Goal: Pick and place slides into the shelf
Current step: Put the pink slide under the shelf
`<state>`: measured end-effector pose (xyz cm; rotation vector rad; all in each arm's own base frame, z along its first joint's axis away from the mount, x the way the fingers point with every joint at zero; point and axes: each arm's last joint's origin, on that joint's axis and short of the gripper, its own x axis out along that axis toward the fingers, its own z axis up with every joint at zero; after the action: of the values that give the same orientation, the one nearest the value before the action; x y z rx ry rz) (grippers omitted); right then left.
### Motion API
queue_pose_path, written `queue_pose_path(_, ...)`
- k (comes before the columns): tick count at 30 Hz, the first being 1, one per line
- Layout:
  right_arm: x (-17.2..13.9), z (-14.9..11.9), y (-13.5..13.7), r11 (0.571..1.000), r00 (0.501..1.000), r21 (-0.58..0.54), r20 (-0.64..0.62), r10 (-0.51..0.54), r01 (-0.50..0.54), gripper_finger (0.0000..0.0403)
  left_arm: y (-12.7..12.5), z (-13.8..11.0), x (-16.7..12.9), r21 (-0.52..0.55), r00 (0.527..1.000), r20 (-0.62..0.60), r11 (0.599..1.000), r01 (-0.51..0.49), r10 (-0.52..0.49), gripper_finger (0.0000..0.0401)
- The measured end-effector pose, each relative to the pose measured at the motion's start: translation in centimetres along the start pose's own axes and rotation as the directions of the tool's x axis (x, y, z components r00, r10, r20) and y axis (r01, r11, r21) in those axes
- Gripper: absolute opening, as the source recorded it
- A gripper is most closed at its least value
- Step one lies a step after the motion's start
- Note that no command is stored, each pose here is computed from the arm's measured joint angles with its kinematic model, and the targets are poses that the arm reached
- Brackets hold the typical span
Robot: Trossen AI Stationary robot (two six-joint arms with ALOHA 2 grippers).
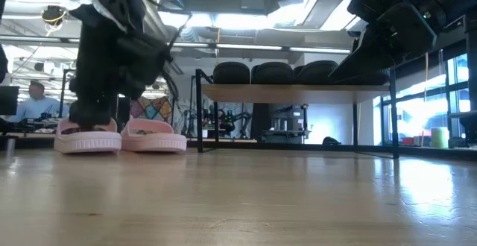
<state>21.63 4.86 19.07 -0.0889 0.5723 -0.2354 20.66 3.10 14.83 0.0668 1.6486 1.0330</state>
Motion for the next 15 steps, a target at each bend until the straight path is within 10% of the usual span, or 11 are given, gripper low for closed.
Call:
queue_pose_path(7,0.0,0.0,0.0,1.0,1.0,0.0,0.0,0.0,0.0,0.012,-0.16,0.06,0.72,0.002,0.998,-0.058,0.999,-0.036,0.036,0.0177)
queue_pose_path(15,0.0,0.0,0.0,1.0,1.0,0.002,0.0,0.0,0.0,0.012,-0.27,-0.26,0.53,0.011,0.996,-0.073,0.999,-0.042,0.042,0.0039)
